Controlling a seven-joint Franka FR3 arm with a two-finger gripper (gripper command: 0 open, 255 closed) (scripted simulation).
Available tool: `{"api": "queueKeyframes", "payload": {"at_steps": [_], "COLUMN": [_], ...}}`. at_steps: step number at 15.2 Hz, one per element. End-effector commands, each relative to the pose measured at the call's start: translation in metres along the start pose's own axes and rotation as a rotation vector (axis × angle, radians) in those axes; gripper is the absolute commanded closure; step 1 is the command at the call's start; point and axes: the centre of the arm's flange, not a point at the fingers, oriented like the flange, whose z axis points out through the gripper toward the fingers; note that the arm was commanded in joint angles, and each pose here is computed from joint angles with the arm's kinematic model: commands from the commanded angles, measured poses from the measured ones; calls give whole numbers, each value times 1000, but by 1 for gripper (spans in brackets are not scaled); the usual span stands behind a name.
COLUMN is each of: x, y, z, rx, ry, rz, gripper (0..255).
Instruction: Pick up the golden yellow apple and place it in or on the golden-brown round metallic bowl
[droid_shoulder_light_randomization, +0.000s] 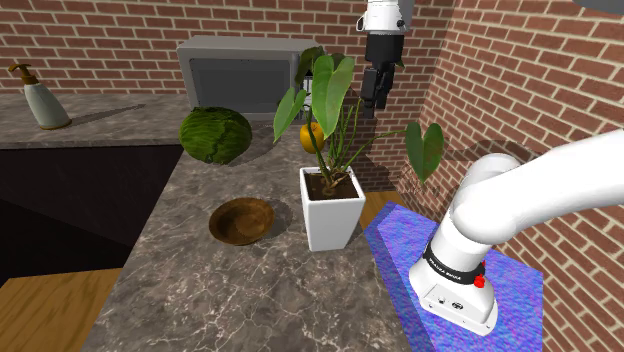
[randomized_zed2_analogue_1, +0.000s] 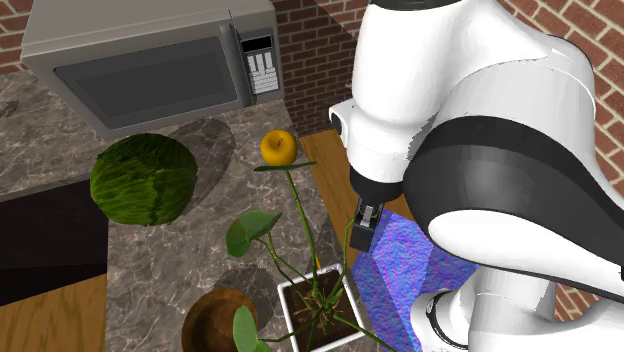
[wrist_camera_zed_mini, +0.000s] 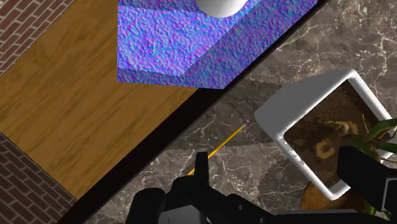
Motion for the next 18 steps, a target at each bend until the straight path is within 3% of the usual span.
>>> {"api": "queueKeyframes", "payload": {"at_steps": [1,18], "x": [0,166], "y": [0,84], "z": [0,77], "rx": [0,-148], "ry": [0,115], "rz": [0,290], "gripper": [0,0]}}
